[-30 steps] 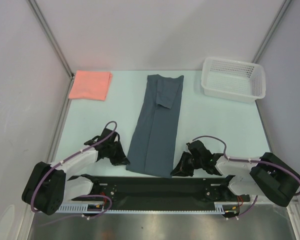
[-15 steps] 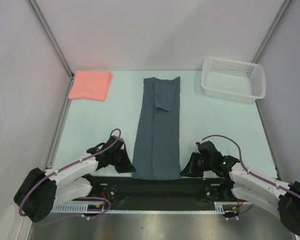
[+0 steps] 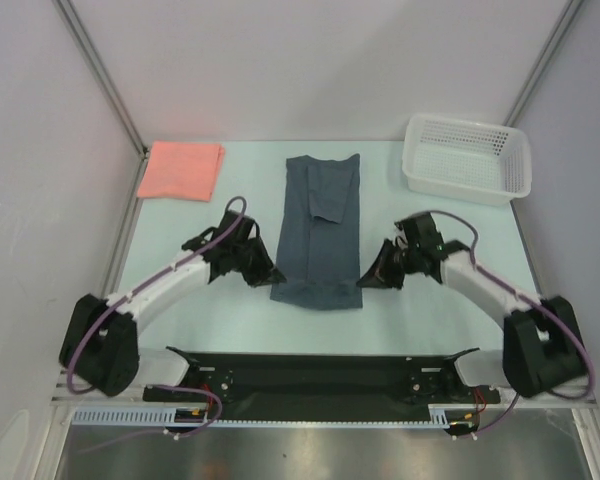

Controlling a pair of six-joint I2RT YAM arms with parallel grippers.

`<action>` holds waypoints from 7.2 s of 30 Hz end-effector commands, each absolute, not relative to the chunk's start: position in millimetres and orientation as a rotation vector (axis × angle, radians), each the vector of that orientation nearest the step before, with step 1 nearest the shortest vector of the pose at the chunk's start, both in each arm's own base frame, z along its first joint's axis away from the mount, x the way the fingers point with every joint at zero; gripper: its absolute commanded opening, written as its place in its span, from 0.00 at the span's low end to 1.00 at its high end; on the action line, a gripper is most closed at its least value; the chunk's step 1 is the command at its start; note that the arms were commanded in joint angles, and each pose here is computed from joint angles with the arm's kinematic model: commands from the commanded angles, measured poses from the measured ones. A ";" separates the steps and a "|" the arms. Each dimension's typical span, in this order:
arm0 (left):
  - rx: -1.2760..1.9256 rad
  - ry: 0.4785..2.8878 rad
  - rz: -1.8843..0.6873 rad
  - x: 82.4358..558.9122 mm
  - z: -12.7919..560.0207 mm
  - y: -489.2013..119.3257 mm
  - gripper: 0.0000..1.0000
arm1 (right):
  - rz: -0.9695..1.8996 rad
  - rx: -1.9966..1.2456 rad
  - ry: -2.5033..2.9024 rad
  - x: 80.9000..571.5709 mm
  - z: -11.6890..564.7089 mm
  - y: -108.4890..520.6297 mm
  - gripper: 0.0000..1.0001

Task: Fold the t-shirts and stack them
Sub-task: Fold the tshirt

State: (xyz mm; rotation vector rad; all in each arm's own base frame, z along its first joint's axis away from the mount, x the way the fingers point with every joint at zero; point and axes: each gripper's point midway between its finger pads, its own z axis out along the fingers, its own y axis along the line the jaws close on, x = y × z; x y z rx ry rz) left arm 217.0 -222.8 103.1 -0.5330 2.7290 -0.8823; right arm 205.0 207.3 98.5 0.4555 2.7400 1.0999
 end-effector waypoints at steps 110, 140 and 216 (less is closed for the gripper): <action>0.202 2.687 -0.486 460.1 60.0 -205.2 0.00 | 0.800 0.008 2.809 444.8 53.6 191.1 0.04; 0.129 2.532 -0.941 365.5 135.1 -262.2 0.33 | 0.939 -0.046 2.761 349.8 117.9 271.9 0.40; -1.139 2.311 -0.918 292.0 16.7 -176.7 0.44 | 0.933 1.350 2.228 266.6 11.6 197.2 0.49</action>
